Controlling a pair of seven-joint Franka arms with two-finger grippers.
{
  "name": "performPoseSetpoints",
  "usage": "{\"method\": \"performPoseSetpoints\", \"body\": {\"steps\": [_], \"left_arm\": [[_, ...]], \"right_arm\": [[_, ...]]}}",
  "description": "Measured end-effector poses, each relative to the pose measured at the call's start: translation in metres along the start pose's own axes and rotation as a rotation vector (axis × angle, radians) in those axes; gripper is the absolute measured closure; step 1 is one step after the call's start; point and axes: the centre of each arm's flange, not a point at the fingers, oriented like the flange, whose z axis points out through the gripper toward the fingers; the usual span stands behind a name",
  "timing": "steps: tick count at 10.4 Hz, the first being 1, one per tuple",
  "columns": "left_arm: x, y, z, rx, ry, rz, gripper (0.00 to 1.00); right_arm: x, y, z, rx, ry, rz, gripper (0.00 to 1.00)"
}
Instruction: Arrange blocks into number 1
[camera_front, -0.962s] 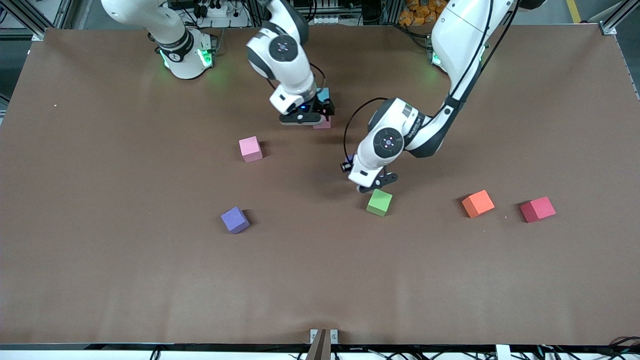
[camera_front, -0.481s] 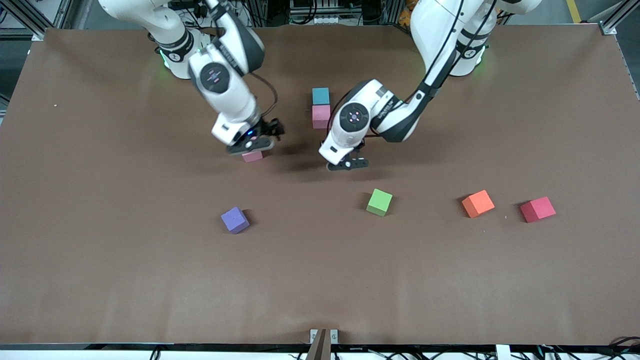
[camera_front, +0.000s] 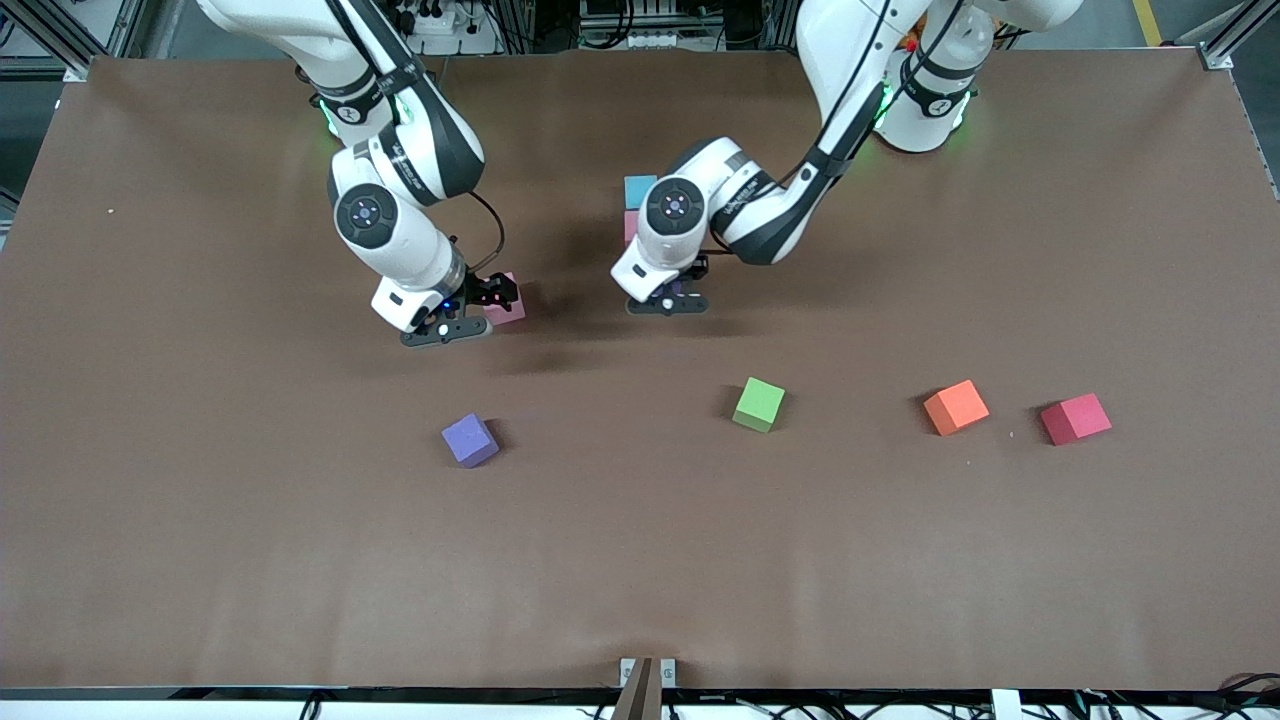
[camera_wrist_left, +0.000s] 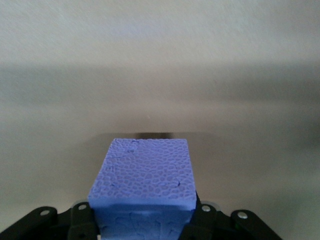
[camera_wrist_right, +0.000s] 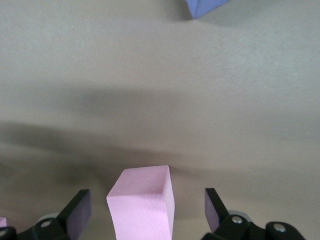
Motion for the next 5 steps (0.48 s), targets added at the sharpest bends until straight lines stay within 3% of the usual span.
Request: {"method": "performPoseSetpoints", "body": {"steps": [5], "left_arm": [[-0.014, 0.010, 0.014, 0.018, -0.010, 0.028, 0.41]], "right_arm": [[-0.003, -0.006, 0.032, -0.010, -0.029, -0.038, 0.00]]}}
